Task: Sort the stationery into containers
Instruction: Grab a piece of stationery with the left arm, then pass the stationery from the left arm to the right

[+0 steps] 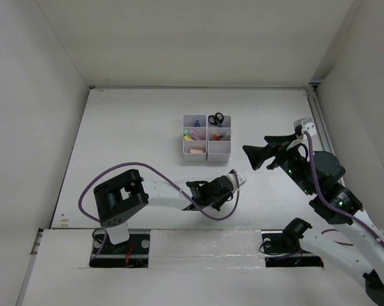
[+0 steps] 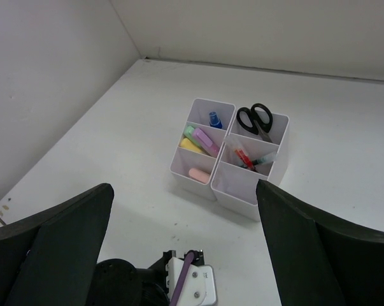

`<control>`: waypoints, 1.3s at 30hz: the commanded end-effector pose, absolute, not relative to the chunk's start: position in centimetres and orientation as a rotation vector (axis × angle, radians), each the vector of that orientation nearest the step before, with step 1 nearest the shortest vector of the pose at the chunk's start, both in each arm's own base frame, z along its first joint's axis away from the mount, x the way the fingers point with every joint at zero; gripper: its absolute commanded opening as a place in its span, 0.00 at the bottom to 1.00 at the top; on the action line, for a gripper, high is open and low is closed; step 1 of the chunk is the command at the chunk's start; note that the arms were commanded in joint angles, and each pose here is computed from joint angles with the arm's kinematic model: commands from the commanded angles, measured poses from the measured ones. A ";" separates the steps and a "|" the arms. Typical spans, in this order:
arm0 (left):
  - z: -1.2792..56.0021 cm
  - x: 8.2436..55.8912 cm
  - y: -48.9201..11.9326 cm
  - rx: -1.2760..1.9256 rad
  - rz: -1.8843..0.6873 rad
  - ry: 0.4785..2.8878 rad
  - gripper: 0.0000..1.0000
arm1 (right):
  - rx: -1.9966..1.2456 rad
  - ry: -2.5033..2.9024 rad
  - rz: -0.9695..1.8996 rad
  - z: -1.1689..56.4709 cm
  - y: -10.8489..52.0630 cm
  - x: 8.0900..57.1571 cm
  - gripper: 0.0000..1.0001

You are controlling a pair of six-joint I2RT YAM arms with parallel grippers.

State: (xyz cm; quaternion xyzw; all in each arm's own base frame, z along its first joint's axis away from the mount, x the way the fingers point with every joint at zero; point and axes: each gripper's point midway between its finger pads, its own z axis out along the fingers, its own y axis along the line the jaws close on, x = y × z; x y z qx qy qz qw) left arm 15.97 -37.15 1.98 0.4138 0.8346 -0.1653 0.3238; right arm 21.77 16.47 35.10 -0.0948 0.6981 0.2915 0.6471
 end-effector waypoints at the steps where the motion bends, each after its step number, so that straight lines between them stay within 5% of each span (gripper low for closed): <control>1: -0.4 15.5 -35.2 1.121 -0.348 2.270 0.00 | -0.211 1.528 0.681 36.7 16.6 21.8 1.00; 12: 14.5 18.4 -32.5 0.615 -0.550 1.950 0.00 | -0.035 1.671 0.733 32.5 17.8 25.0 0.99; 17: 20.7 18.0 -29.0 0.496 -0.654 1.757 0.00 | -0.130 1.635 1.040 32.4 22.2 24.2 0.94; 26: 23.0 17.9 -27.1 0.447 -0.672 1.665 0.00 | -0.257 1.615 1.416 32.2 27.9 20.6 0.84; 39: 23.3 18.1 -26.2 0.397 -0.677 1.622 0.00 | -0.285 1.712 1.452 28.4 32.4 19.9 0.72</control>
